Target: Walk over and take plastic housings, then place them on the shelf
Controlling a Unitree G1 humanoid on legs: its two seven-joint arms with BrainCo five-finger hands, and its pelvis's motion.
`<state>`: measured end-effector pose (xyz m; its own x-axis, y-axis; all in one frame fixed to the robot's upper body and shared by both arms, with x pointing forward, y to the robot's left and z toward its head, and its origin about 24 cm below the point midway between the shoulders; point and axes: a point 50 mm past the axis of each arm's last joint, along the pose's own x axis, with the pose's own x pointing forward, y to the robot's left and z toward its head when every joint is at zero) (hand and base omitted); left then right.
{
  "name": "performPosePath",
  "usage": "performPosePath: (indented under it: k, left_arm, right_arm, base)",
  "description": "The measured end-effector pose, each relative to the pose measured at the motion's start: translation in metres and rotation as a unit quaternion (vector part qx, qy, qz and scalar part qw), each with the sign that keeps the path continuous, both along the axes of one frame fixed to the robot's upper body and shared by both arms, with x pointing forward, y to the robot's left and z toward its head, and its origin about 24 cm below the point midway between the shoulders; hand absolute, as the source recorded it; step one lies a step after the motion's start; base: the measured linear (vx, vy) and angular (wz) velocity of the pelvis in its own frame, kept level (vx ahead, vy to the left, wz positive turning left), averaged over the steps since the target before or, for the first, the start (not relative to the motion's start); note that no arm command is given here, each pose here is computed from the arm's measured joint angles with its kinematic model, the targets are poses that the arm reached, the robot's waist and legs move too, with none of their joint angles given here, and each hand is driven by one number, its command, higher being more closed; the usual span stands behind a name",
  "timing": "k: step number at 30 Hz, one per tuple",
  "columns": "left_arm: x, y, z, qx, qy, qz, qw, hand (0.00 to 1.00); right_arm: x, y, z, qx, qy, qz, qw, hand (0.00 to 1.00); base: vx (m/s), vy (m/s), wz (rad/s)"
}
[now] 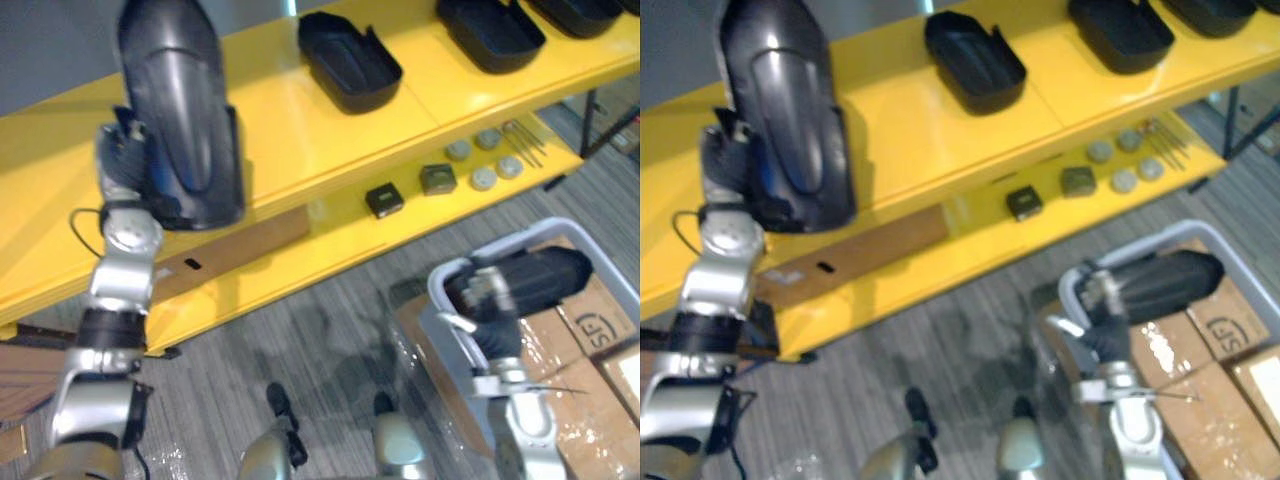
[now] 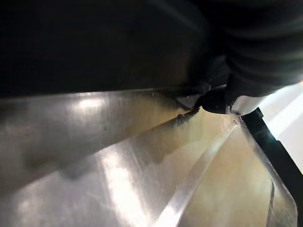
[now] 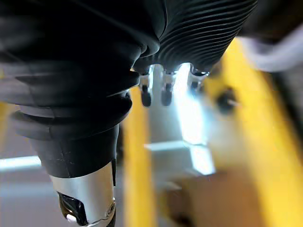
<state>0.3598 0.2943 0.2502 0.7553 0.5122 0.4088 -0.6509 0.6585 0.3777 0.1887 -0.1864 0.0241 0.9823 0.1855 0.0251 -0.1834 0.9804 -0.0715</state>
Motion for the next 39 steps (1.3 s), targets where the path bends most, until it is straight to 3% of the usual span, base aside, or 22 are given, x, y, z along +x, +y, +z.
performPosePath:
  k: [5,15,22,23,39]
  left_arm:
    - [0.003,0.014,0.019,0.003,0.013,0.031,0.999,1.00]
    - [0.007,0.017,0.023,-0.051,0.042,0.072,0.995,1.00]
    - [0.003,0.023,0.027,-0.091,0.000,0.135,0.987,1.00]
    - [0.002,0.023,0.027,-0.091,-0.003,0.139,0.986,0.00]
    - [-0.003,0.027,0.033,-0.114,-0.040,0.191,0.974,0.00]
  right_arm:
    - [-0.013,0.018,-0.038,-0.054,0.095,0.059,0.992,0.00]
    - [-0.021,0.023,-0.060,-0.058,0.146,0.031,0.987,0.00]
    - [-0.027,0.033,-0.073,-0.059,0.173,0.034,0.983,0.00]
    - [-0.027,0.033,-0.074,-0.059,0.174,0.034,0.982,0.00]
    - [-0.028,0.039,-0.074,-0.040,0.174,0.033,0.983,0.00]
  base:
    - [0.05,-0.013,0.00]
    - [-0.01,-0.008,-0.02]
    - [-0.03,-0.031,-0.05]
    - [-0.03,-0.028,-0.21]
    - [0.02,-0.010,-0.06]
